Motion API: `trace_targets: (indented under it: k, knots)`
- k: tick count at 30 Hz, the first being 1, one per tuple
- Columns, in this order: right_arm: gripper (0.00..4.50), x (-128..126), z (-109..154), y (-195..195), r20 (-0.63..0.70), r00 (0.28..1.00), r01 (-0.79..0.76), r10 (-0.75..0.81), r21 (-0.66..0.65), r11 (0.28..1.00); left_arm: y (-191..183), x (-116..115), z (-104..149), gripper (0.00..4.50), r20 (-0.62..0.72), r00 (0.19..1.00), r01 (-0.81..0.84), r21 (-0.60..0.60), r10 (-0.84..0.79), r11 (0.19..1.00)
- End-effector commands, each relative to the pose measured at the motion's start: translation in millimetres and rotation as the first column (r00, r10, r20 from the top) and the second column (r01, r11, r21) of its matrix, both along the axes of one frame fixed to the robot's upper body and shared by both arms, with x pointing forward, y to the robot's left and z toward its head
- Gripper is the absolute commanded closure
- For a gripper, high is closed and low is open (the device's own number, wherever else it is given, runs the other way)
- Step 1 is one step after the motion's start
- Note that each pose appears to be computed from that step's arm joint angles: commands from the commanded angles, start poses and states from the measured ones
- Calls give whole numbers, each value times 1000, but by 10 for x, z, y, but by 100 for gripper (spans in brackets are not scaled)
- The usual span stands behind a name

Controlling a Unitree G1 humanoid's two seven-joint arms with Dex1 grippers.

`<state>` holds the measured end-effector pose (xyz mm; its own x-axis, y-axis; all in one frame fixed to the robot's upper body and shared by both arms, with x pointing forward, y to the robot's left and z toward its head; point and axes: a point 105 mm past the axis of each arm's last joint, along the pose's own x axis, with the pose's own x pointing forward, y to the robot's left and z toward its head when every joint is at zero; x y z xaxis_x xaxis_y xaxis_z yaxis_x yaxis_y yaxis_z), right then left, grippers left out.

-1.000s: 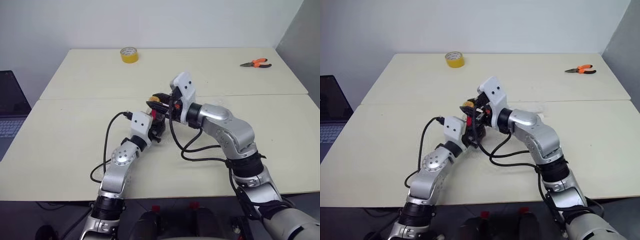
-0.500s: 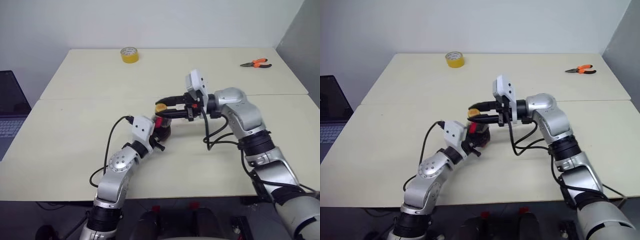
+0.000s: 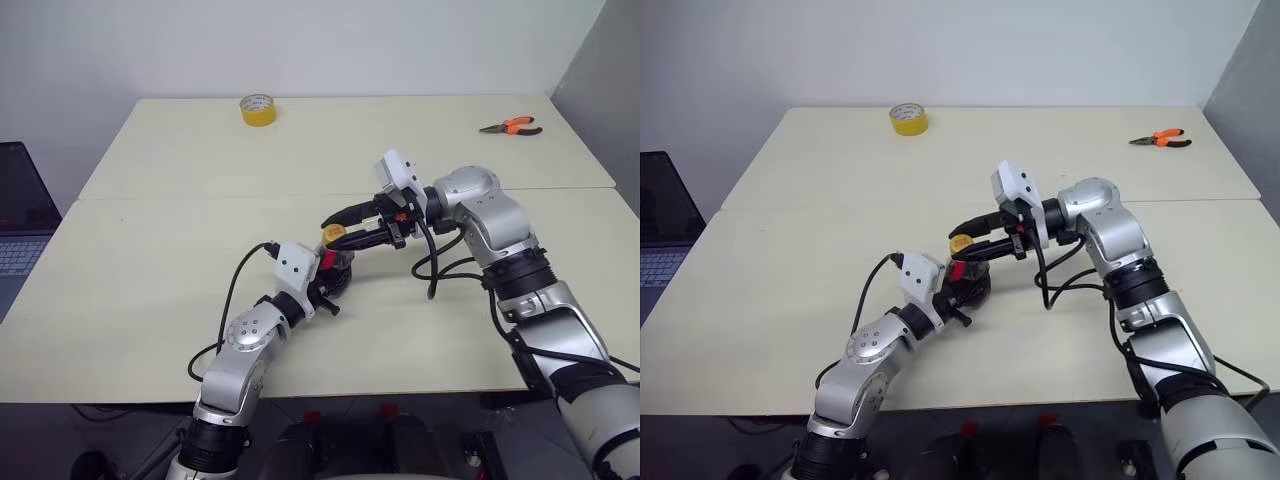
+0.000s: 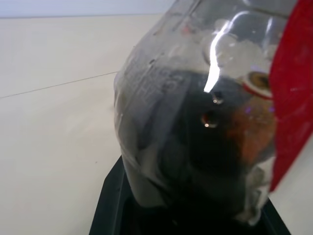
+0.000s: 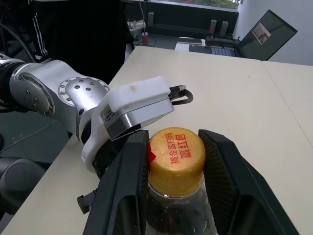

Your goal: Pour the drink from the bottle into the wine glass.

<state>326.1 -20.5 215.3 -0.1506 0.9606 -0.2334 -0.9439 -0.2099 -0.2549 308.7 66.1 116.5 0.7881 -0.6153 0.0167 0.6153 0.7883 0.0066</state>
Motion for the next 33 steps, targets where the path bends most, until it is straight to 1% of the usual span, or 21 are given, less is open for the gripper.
trace_targets:
  k: [1, 4, 7, 8, 12, 15, 17, 19, 22, 25, 27, 31, 33]
  knots:
    - [219, -208, -35, 92, -28, 990, -139, 138, -13, 990, 170, 67, 330, 348, 106, 991, -74, -52, 79, 996]
    - [120, -218, -7, 82, -30, 990, -138, 137, -4, 990, 163, 75, 331, 353, 106, 992, -71, -50, 76, 996]
    - [18, -209, 83, 76, -5, 993, -114, 114, 31, 993, 157, 81, 334, 353, 106, 992, -67, -47, 71, 997]
    - [0, -205, 112, 76, 8, 995, -104, 104, 39, 994, 156, 81, 335, 353, 106, 992, -66, -47, 71, 997]
    - [0, -162, 447, 70, 44, 999, -16, 9, 149, 989, 152, 77, 329, 355, 103, 992, -63, -47, 67, 997]
    - [0, -102, 571, 74, 64, 995, 61, -76, 203, 977, 147, 79, 322, 355, 100, 993, -61, -47, 66, 997]
    - [0, -65, 748, 90, 33, 989, 130, -146, 292, 947, 141, 85, 320, 355, 104, 993, -60, -36, 64, 998]
    - [0, -47, 847, 97, 7, 976, 203, -218, 338, 919, 133, 92, 323, 355, 105, 992, -61, -37, 64, 997]
    - [0, -24, 810, 135, -6, 936, 333, -351, 332, 882, 120, 97, 320, 355, 103, 993, -62, -43, 66, 997]
    - [0, -3, 762, 151, -18, 899, 420, -437, 317, 851, 116, 102, 317, 357, 102, 992, -64, -44, 68, 997]
    - [0, -52, 716, 190, -7, 881, 454, -473, 300, 839, 130, 116, 312, 358, 103, 991, -78, -41, 82, 996]
    - [0, -42, 650, 285, -25, 795, 586, -606, 283, 759, 163, 145, 305, 358, 97, 989, -108, -59, 113, 992]
    - [0, -39, 634, 313, -60, 776, 616, -628, 285, 734, 163, 150, 304, 358, 99, 988, -111, -56, 116, 992]
